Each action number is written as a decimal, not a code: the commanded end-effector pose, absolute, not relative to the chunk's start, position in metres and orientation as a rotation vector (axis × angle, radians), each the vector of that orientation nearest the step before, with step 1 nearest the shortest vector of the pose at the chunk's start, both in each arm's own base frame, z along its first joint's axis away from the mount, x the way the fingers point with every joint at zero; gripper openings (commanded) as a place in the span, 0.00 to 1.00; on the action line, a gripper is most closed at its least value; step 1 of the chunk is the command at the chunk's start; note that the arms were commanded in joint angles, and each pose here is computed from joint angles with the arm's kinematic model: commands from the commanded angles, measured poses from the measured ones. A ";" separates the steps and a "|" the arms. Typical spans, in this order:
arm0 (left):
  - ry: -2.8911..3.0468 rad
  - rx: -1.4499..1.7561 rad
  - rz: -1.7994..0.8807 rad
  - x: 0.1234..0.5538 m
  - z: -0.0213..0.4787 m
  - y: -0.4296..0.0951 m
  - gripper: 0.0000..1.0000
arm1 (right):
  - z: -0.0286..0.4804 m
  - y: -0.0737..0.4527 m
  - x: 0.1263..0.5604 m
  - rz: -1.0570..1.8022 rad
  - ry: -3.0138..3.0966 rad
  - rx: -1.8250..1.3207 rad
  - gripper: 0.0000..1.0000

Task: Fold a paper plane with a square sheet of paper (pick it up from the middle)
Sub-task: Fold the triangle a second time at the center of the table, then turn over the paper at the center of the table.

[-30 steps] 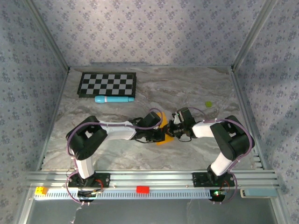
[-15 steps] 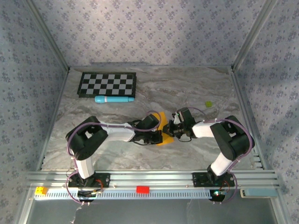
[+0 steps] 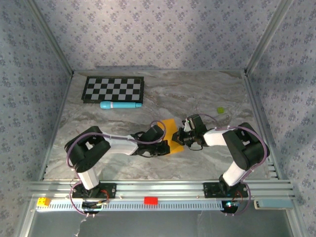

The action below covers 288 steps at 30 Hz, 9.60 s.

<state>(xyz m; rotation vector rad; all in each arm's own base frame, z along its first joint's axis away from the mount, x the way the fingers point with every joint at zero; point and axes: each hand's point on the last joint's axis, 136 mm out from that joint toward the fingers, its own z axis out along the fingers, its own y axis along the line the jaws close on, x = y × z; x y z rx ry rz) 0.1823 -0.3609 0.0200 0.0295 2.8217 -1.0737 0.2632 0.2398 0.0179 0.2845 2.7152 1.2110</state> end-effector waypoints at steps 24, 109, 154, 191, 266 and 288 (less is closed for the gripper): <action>2.830 -0.055 -1.112 0.199 0.023 -0.369 0.01 | -0.018 0.213 0.240 1.056 2.845 0.463 0.03; 2.823 0.099 -1.008 0.201 0.054 -0.375 0.04 | -0.008 0.209 0.252 1.044 2.845 0.354 0.04; 2.972 0.098 -0.916 0.149 0.010 -0.327 0.12 | -0.010 0.208 0.251 1.041 2.853 0.367 0.04; 2.935 -0.103 -0.955 0.186 -0.012 -0.334 0.00 | 0.049 0.251 0.254 1.227 2.706 0.053 0.11; 2.719 0.132 -0.992 0.244 0.067 -0.361 0.18 | 0.081 0.188 0.227 1.022 2.604 0.251 0.44; 2.880 0.133 -0.757 0.234 0.012 -0.330 0.08 | 0.042 0.206 0.198 0.953 2.889 0.426 0.40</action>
